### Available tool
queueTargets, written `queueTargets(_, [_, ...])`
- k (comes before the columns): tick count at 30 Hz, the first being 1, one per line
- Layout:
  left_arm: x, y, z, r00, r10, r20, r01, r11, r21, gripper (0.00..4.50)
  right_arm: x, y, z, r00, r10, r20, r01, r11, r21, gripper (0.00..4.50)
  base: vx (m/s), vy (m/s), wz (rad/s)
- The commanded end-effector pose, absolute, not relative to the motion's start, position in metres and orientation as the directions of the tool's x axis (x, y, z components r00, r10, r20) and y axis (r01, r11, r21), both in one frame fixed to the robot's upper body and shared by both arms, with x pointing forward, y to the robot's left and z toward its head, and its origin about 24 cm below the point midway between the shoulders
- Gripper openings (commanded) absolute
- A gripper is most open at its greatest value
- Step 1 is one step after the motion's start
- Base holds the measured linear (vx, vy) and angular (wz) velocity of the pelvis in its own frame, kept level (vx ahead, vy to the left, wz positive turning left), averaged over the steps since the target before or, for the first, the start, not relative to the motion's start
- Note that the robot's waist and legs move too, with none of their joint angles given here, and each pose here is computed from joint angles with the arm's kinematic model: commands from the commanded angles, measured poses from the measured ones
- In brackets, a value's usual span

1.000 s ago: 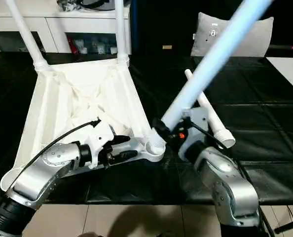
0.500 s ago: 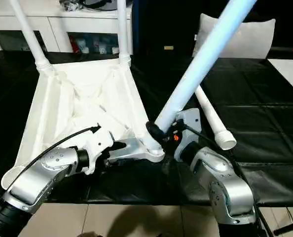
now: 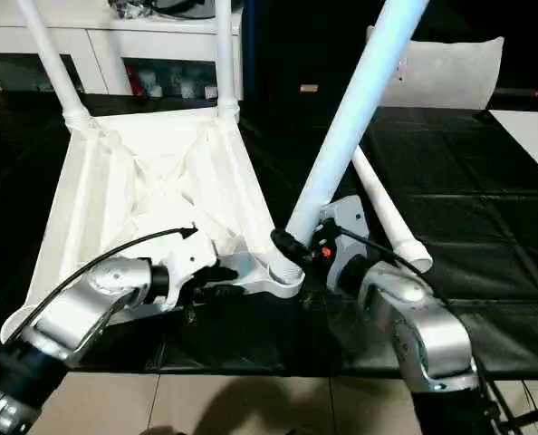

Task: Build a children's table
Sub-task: Insert table leg to table base

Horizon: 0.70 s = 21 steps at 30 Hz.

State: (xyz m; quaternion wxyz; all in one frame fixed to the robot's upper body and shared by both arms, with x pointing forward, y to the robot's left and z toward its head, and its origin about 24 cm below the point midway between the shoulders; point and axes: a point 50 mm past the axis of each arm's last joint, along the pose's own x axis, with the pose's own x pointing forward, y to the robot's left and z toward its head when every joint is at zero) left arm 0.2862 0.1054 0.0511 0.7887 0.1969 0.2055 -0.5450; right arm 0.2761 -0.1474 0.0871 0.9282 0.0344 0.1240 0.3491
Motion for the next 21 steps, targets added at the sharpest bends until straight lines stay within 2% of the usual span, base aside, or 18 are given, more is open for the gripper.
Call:
queueTargets(1, [0.2867,0.1087,0.0443,0.313,-0.755,-0.576,0.941,0.329,0.079,1.0,0.2776,-0.1474,0.0897,0.713,0.667,-0.216,-0.654,0.744,0.138,1.88,0.0,0.0,0.0])
queueTargets(11, [0.2897,0.1117,0.0454,0.276,-0.754,-0.596,0.955,0.287,0.078,0.06,0.2817,-0.138,0.0897,0.619,0.735,-0.276,-0.729,0.669,0.145,1.88,0.0,0.0,0.0])
queueTargets(15, [0.2888,0.1106,0.0474,0.253,-0.773,-0.581,0.964,0.255,0.08,0.0,0.283,-0.1388,0.0886,0.605,0.739,-0.296,-0.738,0.661,0.14,1.88,0.0,0.0,0.0])
queueTargets(18, [0.2836,0.1068,0.0522,0.192,-0.817,-0.544,0.981,0.17,0.091,0.0,0.2869,-0.1407,0.0856,0.606,0.727,-0.322,-0.732,0.669,0.13,1.88,0.0,0.0,0.0])
queueTargets(21, [0.2823,0.106,0.0533,0.17,-0.824,-0.54,0.985,0.141,0.095,0.0,0.2876,-0.1411,0.0834,0.591,0.729,-0.344,-0.737,0.662,0.137,1.88,0.0,0.0,0.0])
